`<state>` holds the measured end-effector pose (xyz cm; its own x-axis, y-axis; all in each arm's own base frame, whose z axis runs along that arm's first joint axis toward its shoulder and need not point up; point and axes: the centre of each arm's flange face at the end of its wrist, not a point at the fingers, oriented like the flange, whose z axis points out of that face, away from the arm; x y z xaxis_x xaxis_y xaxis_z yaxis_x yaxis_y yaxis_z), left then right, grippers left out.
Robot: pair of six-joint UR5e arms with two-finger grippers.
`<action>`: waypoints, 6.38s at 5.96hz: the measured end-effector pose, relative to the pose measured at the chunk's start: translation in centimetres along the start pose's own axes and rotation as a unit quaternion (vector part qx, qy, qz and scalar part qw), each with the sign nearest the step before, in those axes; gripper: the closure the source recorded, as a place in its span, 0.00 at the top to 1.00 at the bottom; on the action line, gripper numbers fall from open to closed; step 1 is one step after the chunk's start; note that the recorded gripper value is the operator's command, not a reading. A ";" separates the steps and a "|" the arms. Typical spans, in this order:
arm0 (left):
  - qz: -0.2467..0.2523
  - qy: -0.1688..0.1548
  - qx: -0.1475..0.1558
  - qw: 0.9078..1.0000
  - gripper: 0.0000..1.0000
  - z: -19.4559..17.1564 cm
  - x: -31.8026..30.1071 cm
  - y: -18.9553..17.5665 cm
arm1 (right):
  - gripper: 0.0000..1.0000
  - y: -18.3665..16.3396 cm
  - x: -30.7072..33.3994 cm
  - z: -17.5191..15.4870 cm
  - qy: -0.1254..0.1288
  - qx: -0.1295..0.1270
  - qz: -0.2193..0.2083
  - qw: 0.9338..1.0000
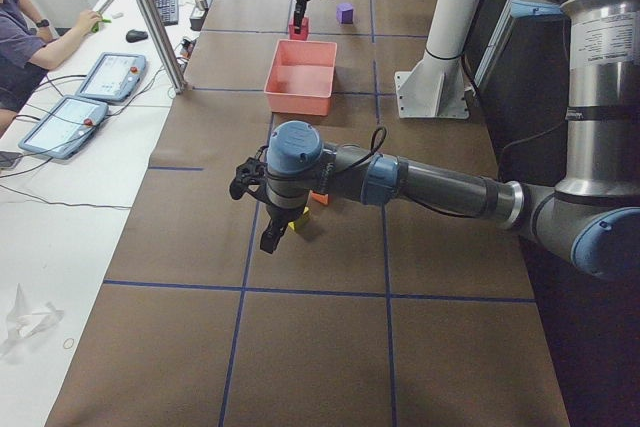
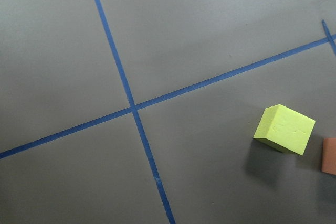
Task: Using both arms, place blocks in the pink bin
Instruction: 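Carry the red cube over the pink bin and release it, then withdraw the right gripper while the left gripper approaches the yellow cube, then grasp the yellow cube with the left gripper and lift it, then carry the yellow cube into the pink bin and release it, then withdraw the left gripper while the right gripper descends onto the purple cube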
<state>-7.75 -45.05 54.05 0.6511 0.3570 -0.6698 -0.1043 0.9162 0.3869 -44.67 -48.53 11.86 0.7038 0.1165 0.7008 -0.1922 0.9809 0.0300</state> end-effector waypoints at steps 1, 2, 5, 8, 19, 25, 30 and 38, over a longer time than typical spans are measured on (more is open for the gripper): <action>0.015 0.006 -0.008 1.000 1.00 1.0 1.2 -0.8 | 1.00 0.1 -0.4 -0.1 0.004 0.000 0.001 1.000; 0.038 0.016 -0.022 0.999 1.00 2.6 3.1 -2.2 | 1.00 -0.8 0.1 -0.6 0.007 -0.002 -0.002 1.000; 0.099 0.040 -0.055 0.993 1.00 6.9 8.2 -5.3 | 1.00 -9.0 9.4 -4.7 0.001 -0.029 -0.048 0.998; 0.137 0.045 -0.079 0.986 1.00 11.0 11.6 -6.9 | 1.00 -14.1 28.9 -6.4 0.000 -0.043 -0.154 0.987; 0.156 0.077 -0.111 0.978 0.55 28.2 17.3 -4.5 | 1.00 -13.6 41.5 -5.7 0.006 -0.061 -0.194 0.979; 0.119 0.053 -0.030 0.991 0.43 20.1 19.9 -16.5 | 1.00 -12.9 44.3 -4.8 0.007 -0.072 -0.225 0.972; -0.091 0.011 -0.007 0.996 0.87 11.6 51.1 -25.6 | 1.00 -9.0 52.0 -2.0 0.006 -0.066 -0.246 0.967; -0.154 0.001 -0.004 0.988 1.00 13.5 62.6 -22.8 | 1.00 5.1 45.0 7.2 -0.022 -0.023 -0.216 0.976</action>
<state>45.51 -46.03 11.91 0.6506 0.0615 -0.7569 0.0931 0.9827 0.1599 -18.90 -39.43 48.72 0.6822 -0.3155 0.6596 0.1482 0.9430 0.2978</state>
